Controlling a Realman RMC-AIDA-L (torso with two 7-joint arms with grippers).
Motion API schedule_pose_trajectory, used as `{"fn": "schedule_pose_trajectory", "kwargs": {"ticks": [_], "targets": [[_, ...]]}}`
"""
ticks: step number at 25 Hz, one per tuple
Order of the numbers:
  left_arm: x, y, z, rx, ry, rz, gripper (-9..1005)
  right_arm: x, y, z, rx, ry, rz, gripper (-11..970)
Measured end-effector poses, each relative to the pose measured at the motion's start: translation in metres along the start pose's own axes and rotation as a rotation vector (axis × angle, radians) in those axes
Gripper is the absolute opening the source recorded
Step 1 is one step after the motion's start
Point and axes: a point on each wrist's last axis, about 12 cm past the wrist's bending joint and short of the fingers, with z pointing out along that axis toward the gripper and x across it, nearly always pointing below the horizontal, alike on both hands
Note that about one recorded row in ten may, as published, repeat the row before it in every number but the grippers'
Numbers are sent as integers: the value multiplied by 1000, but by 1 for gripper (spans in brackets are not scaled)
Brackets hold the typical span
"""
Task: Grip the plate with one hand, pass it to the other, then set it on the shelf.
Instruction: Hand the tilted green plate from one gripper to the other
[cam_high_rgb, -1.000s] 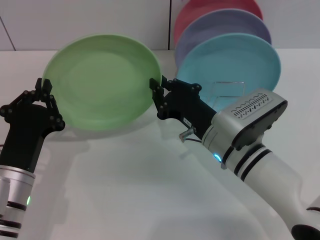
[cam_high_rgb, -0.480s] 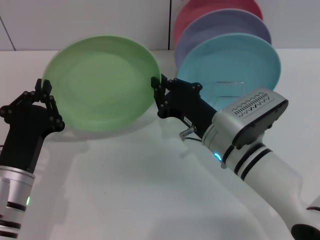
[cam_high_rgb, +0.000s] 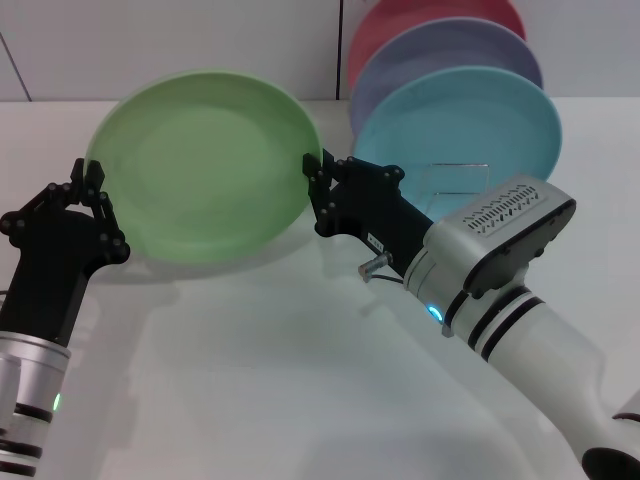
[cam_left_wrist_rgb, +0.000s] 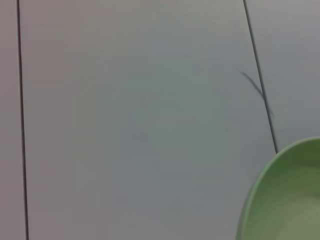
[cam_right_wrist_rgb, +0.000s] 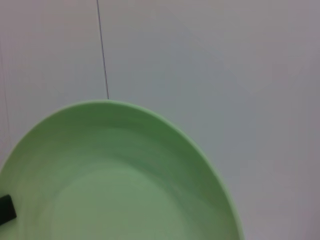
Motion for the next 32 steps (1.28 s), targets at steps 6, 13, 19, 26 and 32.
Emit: {"fn": "schedule_pose_trajectory", "kwargs": {"ticks": [6,13,19,26,32], "targets": [[0,0,2,4,1,2,36,0,1,0,-2,0,3,91],[0,0,2,4,0,4,37,-1,2,1,-6,0,7,88],[0,0,2,4,1,5,37,0,3,1,-5,6,10,84],[0,0,2,4,2,5,36,-1,2,1,3,1,19,74],[1,1,2,4,4,6,36,-1,2,1,10,0,22,74]]}}
